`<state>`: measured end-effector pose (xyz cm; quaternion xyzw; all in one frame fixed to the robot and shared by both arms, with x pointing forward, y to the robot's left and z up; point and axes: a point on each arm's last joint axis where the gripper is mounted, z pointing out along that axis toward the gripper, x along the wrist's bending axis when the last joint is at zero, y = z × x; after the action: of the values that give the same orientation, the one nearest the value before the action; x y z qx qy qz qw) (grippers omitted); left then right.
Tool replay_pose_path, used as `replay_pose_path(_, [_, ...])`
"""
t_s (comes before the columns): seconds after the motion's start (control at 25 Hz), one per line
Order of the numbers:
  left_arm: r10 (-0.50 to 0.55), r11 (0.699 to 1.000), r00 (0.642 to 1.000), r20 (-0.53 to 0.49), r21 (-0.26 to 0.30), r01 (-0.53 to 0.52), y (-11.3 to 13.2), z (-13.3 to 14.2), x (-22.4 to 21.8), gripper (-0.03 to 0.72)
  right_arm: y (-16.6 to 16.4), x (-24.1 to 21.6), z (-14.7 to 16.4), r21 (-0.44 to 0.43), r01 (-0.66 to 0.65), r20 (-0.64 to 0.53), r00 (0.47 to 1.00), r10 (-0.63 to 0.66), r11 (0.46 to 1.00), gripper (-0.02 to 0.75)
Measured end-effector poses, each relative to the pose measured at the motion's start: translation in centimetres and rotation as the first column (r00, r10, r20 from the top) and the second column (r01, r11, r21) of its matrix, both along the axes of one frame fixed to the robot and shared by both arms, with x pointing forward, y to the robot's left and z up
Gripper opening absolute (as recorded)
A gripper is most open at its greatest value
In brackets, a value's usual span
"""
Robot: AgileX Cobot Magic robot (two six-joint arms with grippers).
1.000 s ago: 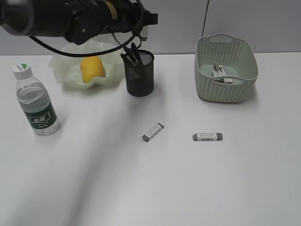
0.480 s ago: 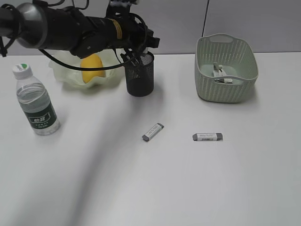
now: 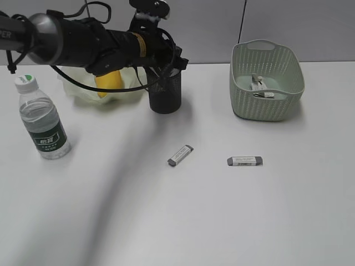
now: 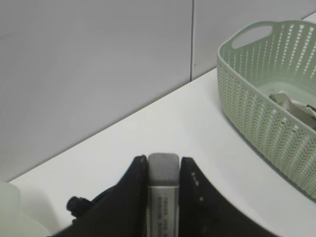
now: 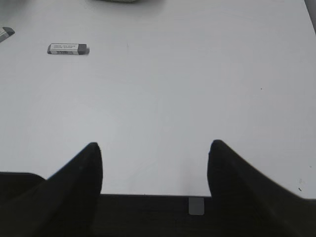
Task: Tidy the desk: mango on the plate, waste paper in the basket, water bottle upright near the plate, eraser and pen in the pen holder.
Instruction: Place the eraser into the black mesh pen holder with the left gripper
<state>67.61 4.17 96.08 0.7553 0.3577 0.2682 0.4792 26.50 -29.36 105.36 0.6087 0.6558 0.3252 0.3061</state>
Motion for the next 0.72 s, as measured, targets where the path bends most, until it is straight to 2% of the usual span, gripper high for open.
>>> replay_pose_path(0.16, [0.006, 1.000, 1.000, -0.008, 0.009, -0.006, 0.1, -0.2, 0.0, 0.149, 0.0, 0.0, 0.0, 0.000, 0.000, 0.000, 1.000, 0.000, 1.000, 0.531])
replay_pose_path(0.4, [0.044, 0.998, 0.998, -0.050, 0.055, -0.041, 0.5, -1.0, 0.1, 0.166, 0.0, 0.0, 0.0, 0.000, 0.000, -0.001, 1.000, 0.000, 1.000, 0.531])
replay_pose_path(0.48, [0.043, 0.998, 0.998, -0.052, 0.056, -0.040, 0.5, -1.1, 0.1, 0.221, 0.0, 0.0, 0.0, 0.000, 0.000, -0.001, 1.000, 0.000, 1.000, 0.531])
replay_pose_path(0.64, [0.035, 0.998, 0.999, -0.042, 0.044, -0.033, 0.4, -0.9, 0.1, 0.405, 0.0, 0.0, 0.0, 0.001, 0.000, 0.000, 1.000, 0.000, 1.000, 0.531])
replay_pose_path(0.72, [0.029, 0.999, 0.999, -0.030, 0.033, -0.028, 0.3, -0.4, 0.0, 0.448, 0.0, 0.0, 0.0, 0.001, 0.000, 0.000, 1.000, 0.000, 1.000, 0.531])
